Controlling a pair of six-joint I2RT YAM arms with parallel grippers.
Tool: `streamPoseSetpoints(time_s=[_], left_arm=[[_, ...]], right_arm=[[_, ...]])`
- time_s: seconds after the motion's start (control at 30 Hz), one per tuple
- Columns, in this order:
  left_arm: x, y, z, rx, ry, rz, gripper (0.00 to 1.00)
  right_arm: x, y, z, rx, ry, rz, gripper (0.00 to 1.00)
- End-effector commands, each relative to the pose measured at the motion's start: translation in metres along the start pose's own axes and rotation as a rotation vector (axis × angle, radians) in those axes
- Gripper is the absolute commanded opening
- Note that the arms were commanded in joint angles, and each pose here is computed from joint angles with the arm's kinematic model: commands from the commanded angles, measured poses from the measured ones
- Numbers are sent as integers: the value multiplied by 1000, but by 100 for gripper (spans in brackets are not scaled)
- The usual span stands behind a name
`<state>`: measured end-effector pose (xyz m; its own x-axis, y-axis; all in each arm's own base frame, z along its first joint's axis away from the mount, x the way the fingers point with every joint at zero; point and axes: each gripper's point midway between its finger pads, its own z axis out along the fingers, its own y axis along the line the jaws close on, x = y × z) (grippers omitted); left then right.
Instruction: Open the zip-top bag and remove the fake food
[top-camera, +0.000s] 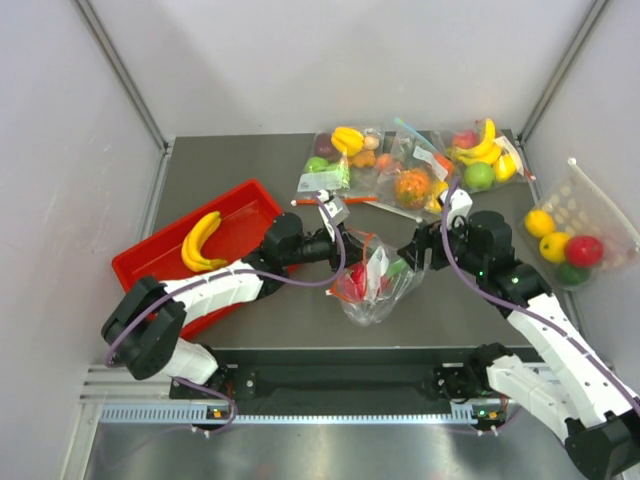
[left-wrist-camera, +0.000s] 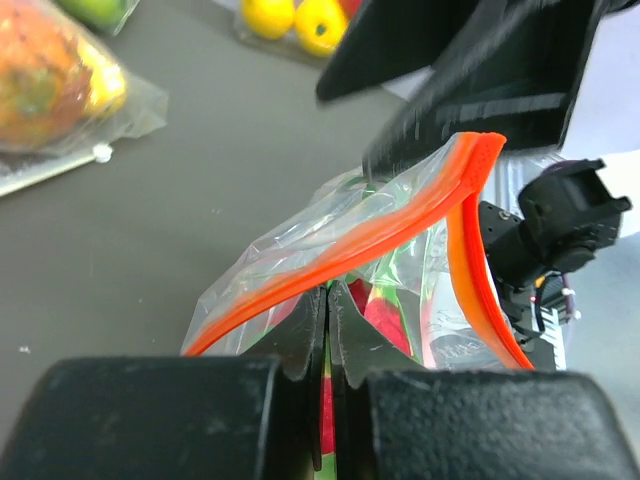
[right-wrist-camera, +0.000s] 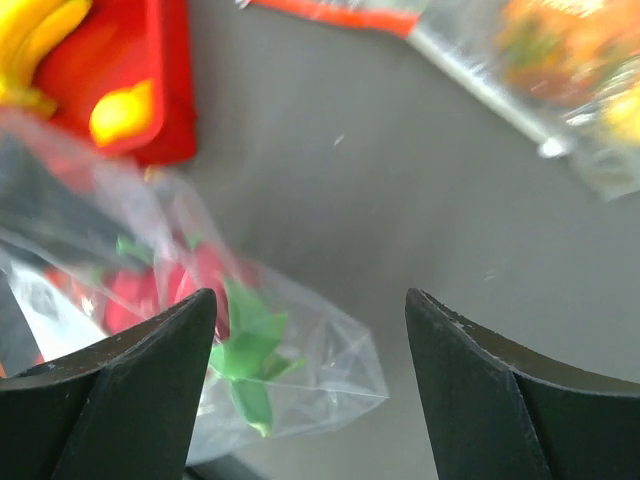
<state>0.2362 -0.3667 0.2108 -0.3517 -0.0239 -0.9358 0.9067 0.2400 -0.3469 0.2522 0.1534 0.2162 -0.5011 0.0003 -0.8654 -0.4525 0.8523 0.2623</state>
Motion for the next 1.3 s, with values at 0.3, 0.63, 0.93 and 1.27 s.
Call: streamPoseSetpoints(time_s=[0.3,0.63,0.93,1.27], left_arm=[[-35,-26,-12,106,-53,135,0],[-33,-57,-22,261,-27,108,0],[-37,-60,-27,252,-45,124,0],[-33,-35,-46,52,-67,159,0]], right_arm=[[17,58,-33,-359,-48,-83,75],[5,70,-18,-434,-82,-107,75],[31,81,0,-481,22,-104,53],[33,50,-1,-281,24,-91,0]])
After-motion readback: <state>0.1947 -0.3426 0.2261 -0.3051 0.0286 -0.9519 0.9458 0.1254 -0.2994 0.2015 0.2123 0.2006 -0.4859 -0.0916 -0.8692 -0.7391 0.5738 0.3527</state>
